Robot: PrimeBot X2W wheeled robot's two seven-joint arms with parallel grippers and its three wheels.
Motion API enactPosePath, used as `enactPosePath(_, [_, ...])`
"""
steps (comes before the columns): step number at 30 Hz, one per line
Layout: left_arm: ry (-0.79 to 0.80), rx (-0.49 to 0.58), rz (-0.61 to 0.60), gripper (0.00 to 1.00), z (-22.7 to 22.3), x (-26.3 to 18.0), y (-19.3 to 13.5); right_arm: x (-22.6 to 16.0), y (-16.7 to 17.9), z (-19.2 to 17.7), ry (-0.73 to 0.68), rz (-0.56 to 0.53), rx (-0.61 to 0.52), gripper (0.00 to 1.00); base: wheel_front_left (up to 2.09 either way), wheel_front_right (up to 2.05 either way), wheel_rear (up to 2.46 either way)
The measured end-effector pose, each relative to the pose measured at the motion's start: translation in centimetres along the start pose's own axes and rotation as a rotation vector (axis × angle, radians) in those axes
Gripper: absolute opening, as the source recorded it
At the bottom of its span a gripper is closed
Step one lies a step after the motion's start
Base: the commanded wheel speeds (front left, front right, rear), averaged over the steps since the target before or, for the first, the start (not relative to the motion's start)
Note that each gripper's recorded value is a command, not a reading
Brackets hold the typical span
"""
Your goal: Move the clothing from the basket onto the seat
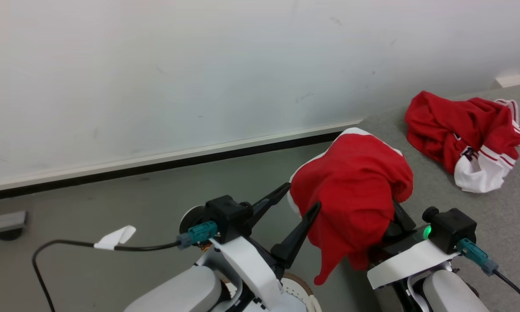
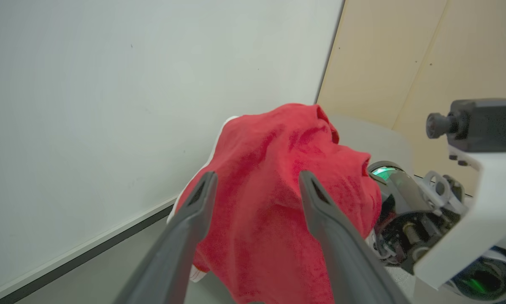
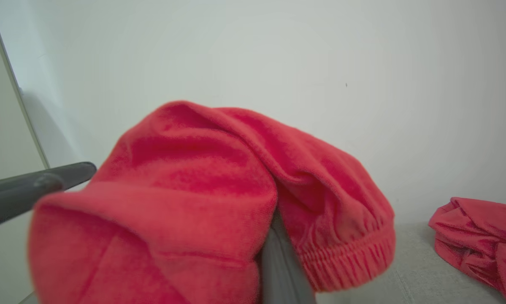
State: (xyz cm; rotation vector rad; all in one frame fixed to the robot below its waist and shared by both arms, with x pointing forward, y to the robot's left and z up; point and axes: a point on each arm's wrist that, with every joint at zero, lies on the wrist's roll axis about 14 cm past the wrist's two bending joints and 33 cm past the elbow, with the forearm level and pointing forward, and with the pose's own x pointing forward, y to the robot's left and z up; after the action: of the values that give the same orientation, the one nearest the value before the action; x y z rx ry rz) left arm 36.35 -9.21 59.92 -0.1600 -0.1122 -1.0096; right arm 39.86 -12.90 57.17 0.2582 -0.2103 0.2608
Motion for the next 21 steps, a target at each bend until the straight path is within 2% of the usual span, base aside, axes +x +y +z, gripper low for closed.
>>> enactPosePath(12, [-0.001, -0.036, -0.142, 1.0, -2.3, 3.6, -2.2, -4.5, -8.9, 2.4, -0.037, -0.271, -0.103, 0.0, 0.0, 0.0, 0.0])
enactPosePath(17, [-0.003, -0.048, -0.177, 1.0, -3.2, 4.5, -2.7, -6.8, -11.2, 2.7, -0.036, -0.362, -0.124, 0.0, 0.0, 0.0, 0.0])
enactPosePath(21, [-0.006, -0.057, -0.191, 1.0, -3.6, 4.9, -2.9, -7.5, -11.9, 2.9, -0.036, -0.39, -0.136, 0.0, 0.0, 0.0, 0.0])
